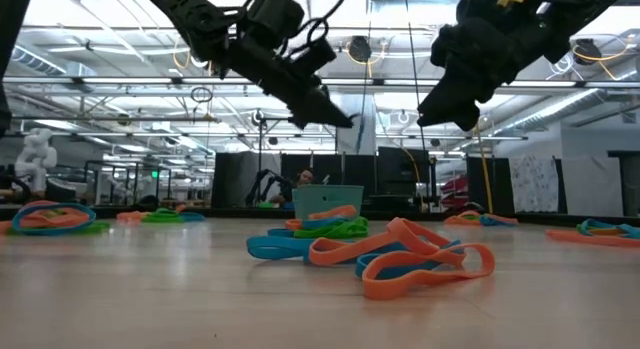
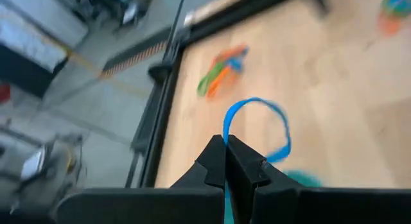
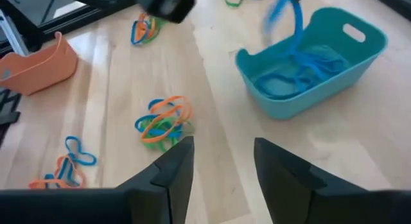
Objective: Sort rubber bands into baskets
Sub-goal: Put the blue rubber band into the top blue bin
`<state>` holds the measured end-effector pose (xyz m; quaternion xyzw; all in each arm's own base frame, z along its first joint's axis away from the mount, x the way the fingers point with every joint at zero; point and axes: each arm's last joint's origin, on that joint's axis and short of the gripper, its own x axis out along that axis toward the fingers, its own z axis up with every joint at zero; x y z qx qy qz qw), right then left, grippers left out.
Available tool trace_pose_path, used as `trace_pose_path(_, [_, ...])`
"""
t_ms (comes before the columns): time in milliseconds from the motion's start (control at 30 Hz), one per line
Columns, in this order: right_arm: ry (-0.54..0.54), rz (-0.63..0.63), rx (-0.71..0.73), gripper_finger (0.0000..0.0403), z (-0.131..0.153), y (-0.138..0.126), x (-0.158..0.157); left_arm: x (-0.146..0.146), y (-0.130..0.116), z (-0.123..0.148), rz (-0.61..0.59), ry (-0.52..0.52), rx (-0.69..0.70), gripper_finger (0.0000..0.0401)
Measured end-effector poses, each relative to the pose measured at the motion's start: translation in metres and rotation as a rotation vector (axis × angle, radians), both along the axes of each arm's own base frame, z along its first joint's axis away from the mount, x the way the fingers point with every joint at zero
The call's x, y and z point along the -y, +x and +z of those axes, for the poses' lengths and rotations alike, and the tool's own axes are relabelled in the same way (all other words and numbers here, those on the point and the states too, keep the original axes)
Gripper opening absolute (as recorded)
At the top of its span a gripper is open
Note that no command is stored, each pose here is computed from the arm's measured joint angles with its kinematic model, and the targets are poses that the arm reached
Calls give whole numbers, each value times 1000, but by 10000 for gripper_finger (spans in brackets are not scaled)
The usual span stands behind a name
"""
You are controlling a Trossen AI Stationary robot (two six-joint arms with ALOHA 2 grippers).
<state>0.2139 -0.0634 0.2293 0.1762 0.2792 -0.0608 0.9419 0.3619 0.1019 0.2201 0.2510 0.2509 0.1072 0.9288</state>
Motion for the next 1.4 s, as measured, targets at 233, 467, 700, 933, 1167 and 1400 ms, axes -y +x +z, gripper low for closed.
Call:
trace_pose_path(233, [-66, -89, -35, 155, -1, 2, -8, -16, -11, -12, 121, -153, -83, 0])
trace_pose_path(467, [-111, -193, -31, 155, 0, 5, -16, -20, -16, -16, 191, -313, -84, 0])
trace_pose_path(700, [-100, -272, -26, 155, 0, 7, -27, -18, -16, -17, 163, -329, -85, 0])
trace_pose_path(933, [-108, -282, -25, 155, 0, 8, -43, -18, -16, -17, 164, -329, -85, 0])
trace_pose_path(1167, [-231, -398, -6, 155, 2, 8, -51, -18, -18, -19, 169, -338, -117, 0])
trace_pose_path(1400, [-217, -359, -24, 155, -6, 15, -53, -19, -15, -28, 186, -363, -130, 0])
